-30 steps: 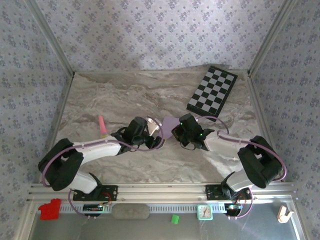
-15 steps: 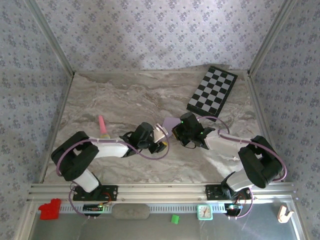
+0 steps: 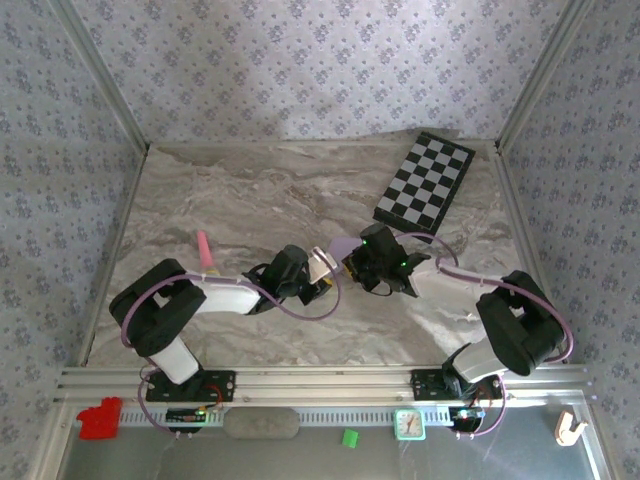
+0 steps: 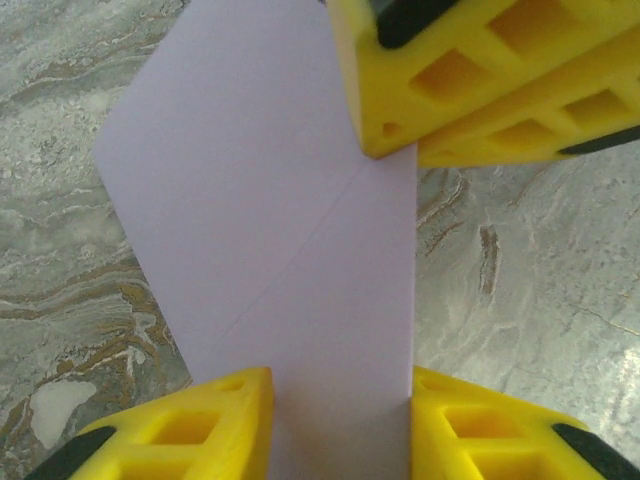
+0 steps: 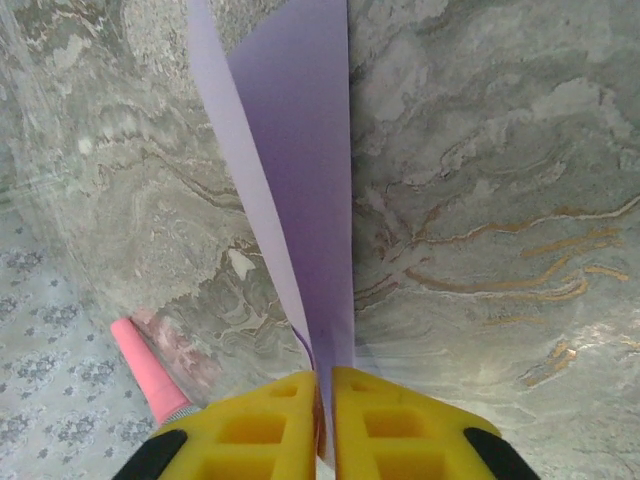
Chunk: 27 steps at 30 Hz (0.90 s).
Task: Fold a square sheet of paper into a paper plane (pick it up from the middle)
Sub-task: Fold the wing for the fifth time at the center of the table.
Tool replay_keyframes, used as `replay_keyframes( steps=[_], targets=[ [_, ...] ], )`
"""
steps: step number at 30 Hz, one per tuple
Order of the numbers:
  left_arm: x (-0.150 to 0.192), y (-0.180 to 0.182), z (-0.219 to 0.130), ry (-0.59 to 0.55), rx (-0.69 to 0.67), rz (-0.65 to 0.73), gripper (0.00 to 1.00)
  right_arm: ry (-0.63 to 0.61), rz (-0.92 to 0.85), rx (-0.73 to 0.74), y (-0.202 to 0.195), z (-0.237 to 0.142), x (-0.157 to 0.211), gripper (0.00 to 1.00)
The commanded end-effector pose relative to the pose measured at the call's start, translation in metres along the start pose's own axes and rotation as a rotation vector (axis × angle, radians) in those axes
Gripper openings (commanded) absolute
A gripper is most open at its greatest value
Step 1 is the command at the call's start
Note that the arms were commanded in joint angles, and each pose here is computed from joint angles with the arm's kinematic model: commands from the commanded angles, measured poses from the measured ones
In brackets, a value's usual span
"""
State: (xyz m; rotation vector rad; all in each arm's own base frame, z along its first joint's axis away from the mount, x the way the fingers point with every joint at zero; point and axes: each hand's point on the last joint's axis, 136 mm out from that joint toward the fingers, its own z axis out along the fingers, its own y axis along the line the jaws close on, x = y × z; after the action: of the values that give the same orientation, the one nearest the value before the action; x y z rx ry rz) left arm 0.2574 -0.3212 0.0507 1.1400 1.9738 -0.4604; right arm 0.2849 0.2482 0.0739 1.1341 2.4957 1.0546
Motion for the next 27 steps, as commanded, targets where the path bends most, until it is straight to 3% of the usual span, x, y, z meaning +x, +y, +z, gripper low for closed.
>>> replay_keyframes(
  steps=[1,9,17,27],
  targets=[
    [-0.005,-0.002,0.003,-0.020,0.002,0.014,0.33,0.015,0.026,0.029,-0.002,0.002,0.001,0.15],
    [0.002,-0.005,0.006,-0.005,0.017,-0.005,0.23,0.019,0.026,0.053,-0.006,0.002,-0.001,0.35],
    [0.009,-0.009,0.006,0.009,0.041,-0.042,0.13,-0.027,-0.027,0.048,0.002,-0.014,-0.016,0.62],
    [0.004,-0.001,0.001,-0.019,0.094,-0.230,0.02,-0.093,-0.135,-0.016,0.012,-0.036,-0.037,0.72]
  ],
)
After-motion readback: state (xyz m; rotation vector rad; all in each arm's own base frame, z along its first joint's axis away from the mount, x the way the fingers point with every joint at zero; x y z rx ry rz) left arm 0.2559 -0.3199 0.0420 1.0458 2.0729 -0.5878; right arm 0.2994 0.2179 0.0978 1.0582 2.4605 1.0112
